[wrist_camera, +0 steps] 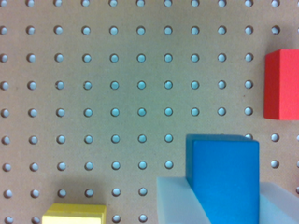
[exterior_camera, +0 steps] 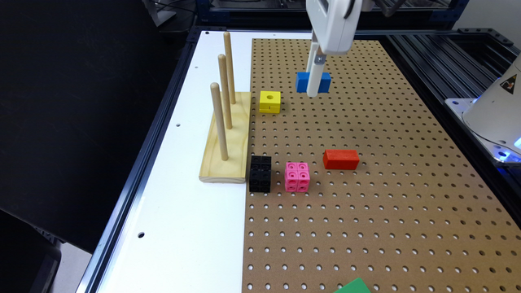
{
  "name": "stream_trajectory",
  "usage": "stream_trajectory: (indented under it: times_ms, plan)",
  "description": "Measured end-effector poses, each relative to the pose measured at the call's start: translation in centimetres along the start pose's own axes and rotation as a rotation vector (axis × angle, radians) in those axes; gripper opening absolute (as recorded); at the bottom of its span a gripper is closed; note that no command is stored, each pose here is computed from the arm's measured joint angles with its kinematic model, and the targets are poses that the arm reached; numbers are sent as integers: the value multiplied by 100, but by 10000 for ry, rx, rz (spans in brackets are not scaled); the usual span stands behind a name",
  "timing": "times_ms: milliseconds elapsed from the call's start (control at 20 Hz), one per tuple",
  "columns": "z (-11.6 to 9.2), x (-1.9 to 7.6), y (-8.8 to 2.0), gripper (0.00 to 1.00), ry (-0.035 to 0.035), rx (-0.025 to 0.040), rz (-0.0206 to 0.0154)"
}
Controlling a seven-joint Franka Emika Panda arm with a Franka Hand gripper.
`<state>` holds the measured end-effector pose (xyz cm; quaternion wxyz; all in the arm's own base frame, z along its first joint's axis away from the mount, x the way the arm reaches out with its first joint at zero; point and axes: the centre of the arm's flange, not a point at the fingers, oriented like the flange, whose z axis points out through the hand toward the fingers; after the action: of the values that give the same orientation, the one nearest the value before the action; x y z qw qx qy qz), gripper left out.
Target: Pick up narrow blue stick.
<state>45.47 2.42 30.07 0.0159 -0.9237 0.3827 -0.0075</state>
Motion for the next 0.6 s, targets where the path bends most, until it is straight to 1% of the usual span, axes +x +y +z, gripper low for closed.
stream_trajectory:
  times_ms: [50,100,150,250,400,450,600]
  plan:
    - [-12,-3,-2,0,7,5,-5]
    - [-51,-4,-6,0,40,32,-13]
    - [-143,-9,-6,0,80,58,-21]
    - [-354,-43,20,0,119,55,-33]
    - [-540,-87,55,0,151,44,-44]
    - [-557,-92,58,0,156,44,-47]
    - [-545,-93,57,0,136,25,-50]
